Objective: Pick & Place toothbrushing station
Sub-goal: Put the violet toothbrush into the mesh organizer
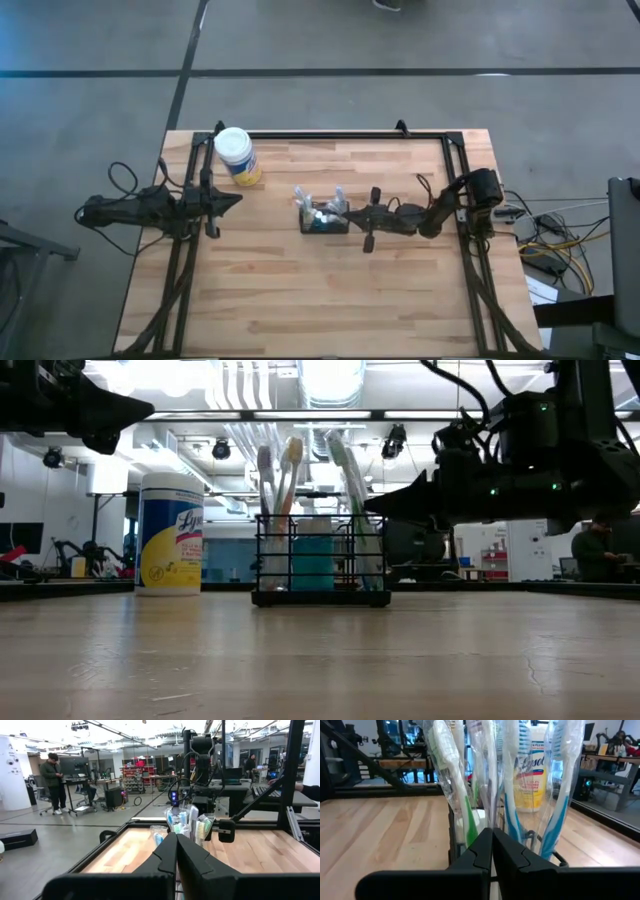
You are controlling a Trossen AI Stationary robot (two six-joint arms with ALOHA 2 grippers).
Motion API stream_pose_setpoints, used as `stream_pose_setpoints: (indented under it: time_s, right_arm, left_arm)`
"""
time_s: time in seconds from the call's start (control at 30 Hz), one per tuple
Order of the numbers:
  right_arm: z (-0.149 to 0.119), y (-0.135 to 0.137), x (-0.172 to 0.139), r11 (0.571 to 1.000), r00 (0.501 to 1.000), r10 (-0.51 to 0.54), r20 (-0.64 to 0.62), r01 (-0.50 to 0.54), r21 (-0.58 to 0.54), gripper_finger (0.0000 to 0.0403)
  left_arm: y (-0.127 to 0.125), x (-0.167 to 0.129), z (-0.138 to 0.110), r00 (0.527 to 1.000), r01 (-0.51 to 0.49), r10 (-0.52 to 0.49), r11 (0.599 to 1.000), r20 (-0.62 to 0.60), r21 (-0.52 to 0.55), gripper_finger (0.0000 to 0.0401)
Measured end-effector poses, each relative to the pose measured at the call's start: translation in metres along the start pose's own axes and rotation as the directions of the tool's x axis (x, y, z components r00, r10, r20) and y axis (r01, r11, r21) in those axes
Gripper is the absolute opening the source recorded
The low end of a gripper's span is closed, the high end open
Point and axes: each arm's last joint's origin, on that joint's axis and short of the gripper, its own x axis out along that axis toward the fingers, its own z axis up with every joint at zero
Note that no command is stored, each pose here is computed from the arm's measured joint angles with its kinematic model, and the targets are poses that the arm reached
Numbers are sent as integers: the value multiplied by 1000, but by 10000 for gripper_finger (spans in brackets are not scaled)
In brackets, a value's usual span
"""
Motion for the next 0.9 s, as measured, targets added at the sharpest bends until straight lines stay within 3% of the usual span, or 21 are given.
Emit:
stream_pose_setpoints:
  time_s: [0.33, 0.9]
  right_arm:
    - [16, 1, -15, 1000, 999, 24, 38, -25, 5, 8]
    - [-15, 5, -5, 999, 998, -27, -60, 30, 45, 8]
  left_arm:
    - [0, 0, 0, 1000, -1, 1, 1000, 3, -5, 12]
    - [0, 0, 0, 1000, -1, 1, 1000, 4, -12, 12]
